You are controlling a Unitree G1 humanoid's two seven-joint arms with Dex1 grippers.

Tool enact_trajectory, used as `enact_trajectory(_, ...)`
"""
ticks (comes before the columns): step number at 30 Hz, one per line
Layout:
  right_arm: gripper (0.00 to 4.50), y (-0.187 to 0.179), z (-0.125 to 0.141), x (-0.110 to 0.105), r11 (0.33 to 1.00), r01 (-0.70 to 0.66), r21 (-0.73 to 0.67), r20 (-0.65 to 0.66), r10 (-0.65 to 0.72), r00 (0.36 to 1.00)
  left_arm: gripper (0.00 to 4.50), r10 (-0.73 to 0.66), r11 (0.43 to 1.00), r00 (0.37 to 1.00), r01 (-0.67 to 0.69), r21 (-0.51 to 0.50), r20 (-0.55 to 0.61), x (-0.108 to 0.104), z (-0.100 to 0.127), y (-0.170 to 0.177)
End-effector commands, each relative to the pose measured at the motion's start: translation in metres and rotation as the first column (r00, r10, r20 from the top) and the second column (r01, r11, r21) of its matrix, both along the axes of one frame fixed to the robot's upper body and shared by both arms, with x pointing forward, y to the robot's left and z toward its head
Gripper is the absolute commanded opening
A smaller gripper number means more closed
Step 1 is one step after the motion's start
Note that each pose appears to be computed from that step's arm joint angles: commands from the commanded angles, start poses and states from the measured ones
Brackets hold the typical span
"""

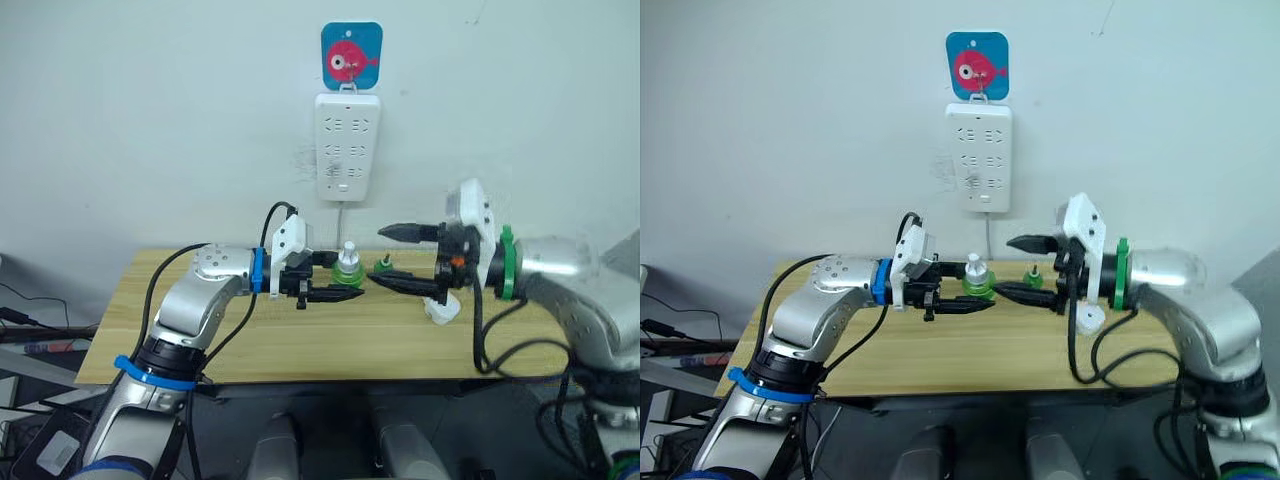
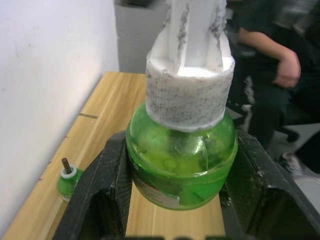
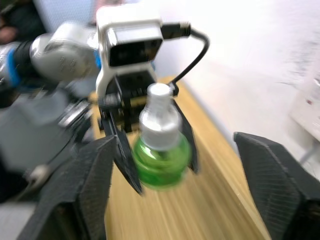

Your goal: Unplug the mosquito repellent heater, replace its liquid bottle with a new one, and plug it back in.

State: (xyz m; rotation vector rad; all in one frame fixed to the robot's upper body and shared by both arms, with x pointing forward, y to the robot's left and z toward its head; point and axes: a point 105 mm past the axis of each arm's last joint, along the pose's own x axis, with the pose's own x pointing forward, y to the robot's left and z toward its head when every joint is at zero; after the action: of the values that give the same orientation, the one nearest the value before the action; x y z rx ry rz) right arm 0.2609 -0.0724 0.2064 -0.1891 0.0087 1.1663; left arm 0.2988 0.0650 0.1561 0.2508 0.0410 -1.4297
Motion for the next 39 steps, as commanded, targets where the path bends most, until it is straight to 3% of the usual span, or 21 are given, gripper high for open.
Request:
enact_trajectory(1,3.9,0.017,0.006,-0.007,0.968,0.213,0.129,0.078,-0.224,0.971,2.24,0.024,0.999,0.997,-0.021,-0.042,0.072,-0.001,0.006,-0.015)
enact_trajectory(8,3.9,0.036,-0.012,0.002,0.905,0.377,0.197,0.053,-0.394,0.918,2.24,0.035,0.998,0.997,-0.031,-0.054,0.071,0.0,0.0,-0.023)
enact_trajectory(16,1.12,0.033,-0.01,-0.001,0.929,0.307,0.208,0.101,-0.332,0.938,2.24,0.024,0.999,0.998,-0.021,-0.051,0.059,-0.004,-0.003,-0.019)
enact_trajectory(19,1.13,0.035,-0.01,-0.007,0.958,0.215,0.192,0.095,-0.236,0.967,2.24,0.008,0.999,0.999,-0.007,-0.045,0.039,-0.007,-0.005,-0.014)
enact_trajectory(22,1.13,0.034,-0.014,-0.012,0.996,-0.008,0.086,0.099,0.0,0.995,2.24,-0.092,0.995,0.996,0.092,-0.029,0.001,-0.021,-0.005,-0.007)
enact_trajectory(25,1.13,0.027,-0.018,-0.001,0.975,-0.212,-0.072,0.072,0.217,0.973,2.24,-0.225,0.973,0.974,0.226,0.054,-0.025,-0.037,-0.011,0.003)
enact_trajectory(28,1.13,0.025,-0.006,0.009,0.953,-0.278,-0.117,0.057,0.286,0.956,2.24,-0.251,0.965,0.968,0.25,0.079,-0.005,-0.036,-0.008,0.005)
enact_trajectory(31,1.13,0.023,0.0,0.002,0.936,-0.334,-0.11,0.006,0.337,0.942,2.24,-0.219,0.975,0.975,0.217,0.056,0.027,-0.028,-0.001,0.003)
enact_trajectory(39,3.92,-0.008,0.015,-0.008,0.971,-0.213,-0.106,0.045,0.219,0.975,2.24,-0.148,0.989,0.989,0.147,0.025,0.023,-0.02,-0.003,0.008)
